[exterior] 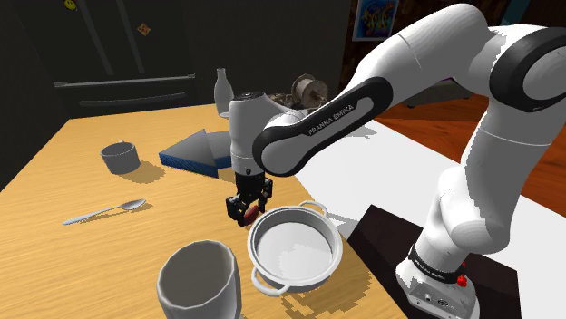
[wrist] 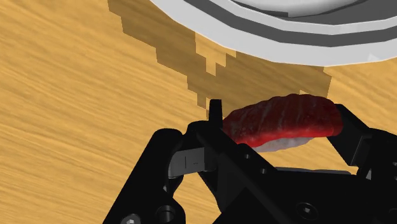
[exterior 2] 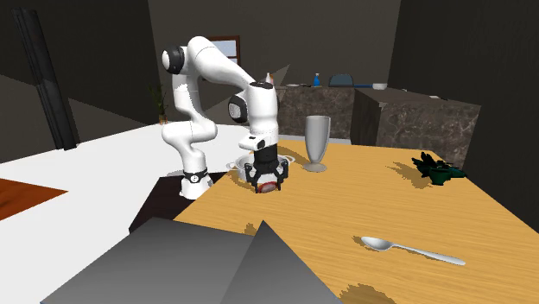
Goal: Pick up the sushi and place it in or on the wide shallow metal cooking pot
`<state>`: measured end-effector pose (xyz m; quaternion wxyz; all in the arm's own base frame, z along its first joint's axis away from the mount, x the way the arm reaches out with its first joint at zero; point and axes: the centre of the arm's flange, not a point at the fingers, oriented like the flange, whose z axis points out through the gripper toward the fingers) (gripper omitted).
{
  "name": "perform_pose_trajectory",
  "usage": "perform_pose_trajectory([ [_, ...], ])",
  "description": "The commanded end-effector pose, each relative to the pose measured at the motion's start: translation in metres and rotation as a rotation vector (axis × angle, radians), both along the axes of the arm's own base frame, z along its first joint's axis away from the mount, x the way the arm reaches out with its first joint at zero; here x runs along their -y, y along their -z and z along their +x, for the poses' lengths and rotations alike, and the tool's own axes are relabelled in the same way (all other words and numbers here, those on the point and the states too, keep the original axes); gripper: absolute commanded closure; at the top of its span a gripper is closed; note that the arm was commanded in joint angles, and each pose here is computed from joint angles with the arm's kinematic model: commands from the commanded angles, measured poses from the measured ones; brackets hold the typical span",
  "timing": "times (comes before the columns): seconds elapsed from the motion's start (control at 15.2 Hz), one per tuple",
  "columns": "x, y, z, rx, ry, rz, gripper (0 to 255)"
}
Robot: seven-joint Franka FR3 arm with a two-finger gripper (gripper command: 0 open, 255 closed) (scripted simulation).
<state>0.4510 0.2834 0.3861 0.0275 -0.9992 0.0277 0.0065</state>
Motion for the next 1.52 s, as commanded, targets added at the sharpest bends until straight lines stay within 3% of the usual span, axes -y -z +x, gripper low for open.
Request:
perform_pose_trajectory([
  [0.0,0.0,0.0,0.0,0.0,0.0,0.0,255],
  [0.13,0.0,0.0,0.0,0.0,0.0,0.0,255],
  [1.45,0.0,-0.106,0.0,0.0,0.0,0.0,255],
])
